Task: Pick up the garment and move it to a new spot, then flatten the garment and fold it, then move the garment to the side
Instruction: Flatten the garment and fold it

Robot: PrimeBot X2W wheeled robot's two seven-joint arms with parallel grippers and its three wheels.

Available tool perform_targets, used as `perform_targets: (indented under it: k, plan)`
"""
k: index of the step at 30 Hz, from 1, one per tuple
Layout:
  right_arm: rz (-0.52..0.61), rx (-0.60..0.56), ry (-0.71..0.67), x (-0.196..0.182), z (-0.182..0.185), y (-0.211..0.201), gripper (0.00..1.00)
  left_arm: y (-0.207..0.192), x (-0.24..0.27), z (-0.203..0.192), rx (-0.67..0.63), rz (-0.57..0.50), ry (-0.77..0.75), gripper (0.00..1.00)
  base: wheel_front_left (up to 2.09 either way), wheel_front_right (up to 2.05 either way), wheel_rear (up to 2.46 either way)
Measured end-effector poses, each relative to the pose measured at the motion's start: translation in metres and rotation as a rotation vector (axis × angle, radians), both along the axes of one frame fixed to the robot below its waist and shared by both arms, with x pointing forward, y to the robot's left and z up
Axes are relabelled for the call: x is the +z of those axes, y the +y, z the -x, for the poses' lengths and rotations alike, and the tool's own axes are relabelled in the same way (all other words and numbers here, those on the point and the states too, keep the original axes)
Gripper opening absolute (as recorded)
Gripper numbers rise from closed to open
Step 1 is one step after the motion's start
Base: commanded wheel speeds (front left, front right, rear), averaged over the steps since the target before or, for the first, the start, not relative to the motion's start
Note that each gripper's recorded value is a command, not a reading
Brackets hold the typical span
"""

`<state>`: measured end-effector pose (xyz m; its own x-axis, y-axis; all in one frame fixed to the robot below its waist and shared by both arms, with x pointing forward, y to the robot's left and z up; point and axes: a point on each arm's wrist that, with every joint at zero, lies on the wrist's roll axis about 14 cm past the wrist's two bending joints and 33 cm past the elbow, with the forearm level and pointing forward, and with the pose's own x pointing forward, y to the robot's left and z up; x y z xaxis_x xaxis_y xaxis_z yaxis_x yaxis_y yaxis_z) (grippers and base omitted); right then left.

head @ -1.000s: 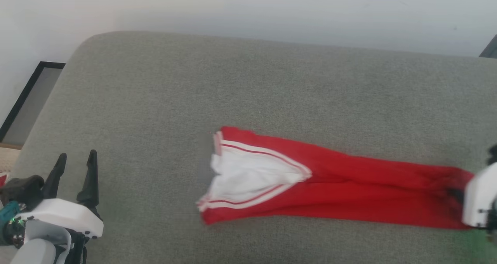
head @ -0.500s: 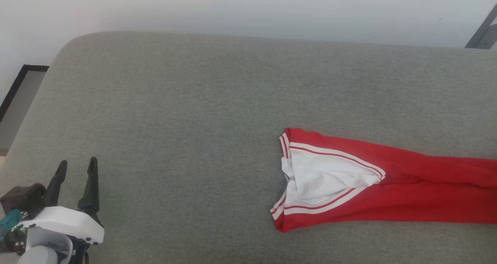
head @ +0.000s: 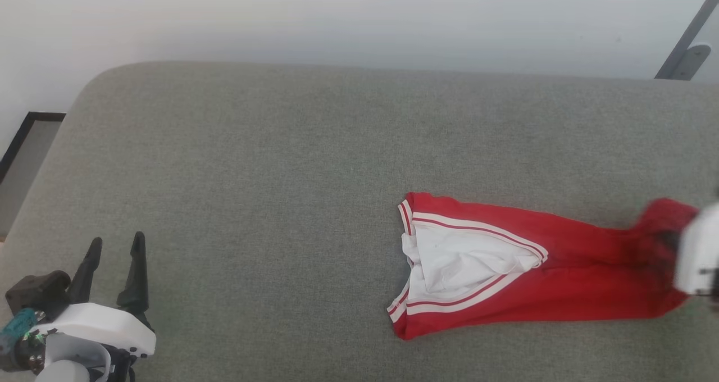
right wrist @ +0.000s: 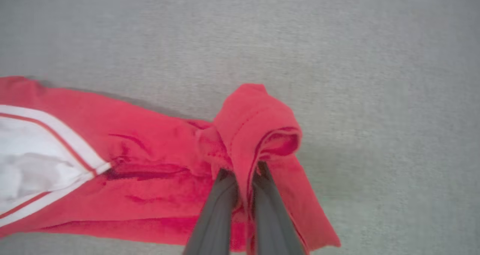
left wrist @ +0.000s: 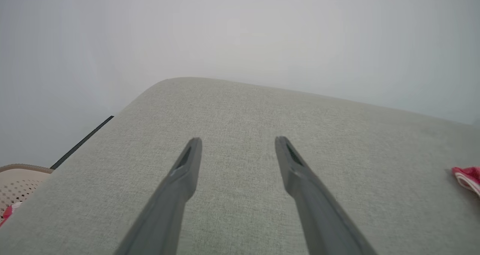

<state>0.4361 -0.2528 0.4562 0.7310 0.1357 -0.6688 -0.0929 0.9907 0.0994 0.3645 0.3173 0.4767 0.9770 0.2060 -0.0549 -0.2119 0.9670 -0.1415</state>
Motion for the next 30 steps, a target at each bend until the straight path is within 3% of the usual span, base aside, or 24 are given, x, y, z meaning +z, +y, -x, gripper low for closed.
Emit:
perform_targets:
  k: [11,21,22,23,24,25,30]
  plan:
    - [-0.135,0.318,-0.027,0.008,0.010,0.146,0.00,0.003,0.001,0.011,0.019,-0.002,-0.005,1.00,0.00,0.00,0.00]
    - [-0.149,0.459,0.020,-0.007,0.015,0.209,0.00,0.003,0.004,0.013,0.029,0.006,-0.017,1.00,0.00,0.00,0.00]
    - [-0.143,0.465,0.024,-0.009,0.015,0.211,0.13,0.003,0.004,0.013,0.030,0.006,-0.016,1.00,0.00,0.00,0.00]
    - [-0.139,0.465,0.024,-0.011,0.013,0.212,0.45,0.003,0.003,0.014,0.032,0.006,-0.014,1.00,0.00,0.00,0.00]
    - [-0.134,0.466,0.024,-0.012,0.011,0.213,0.45,0.003,0.003,0.014,0.032,0.006,-0.013,1.00,0.00,0.00,0.00]
    - [-0.130,0.466,0.024,-0.013,0.010,0.213,1.00,0.002,0.004,0.014,0.029,0.006,-0.014,1.00,0.00,0.00,0.00]
    - [-0.141,0.461,0.003,-0.009,0.008,0.214,1.00,0.000,0.008,0.013,0.022,0.009,-0.028,1.00,0.00,0.00,0.00]
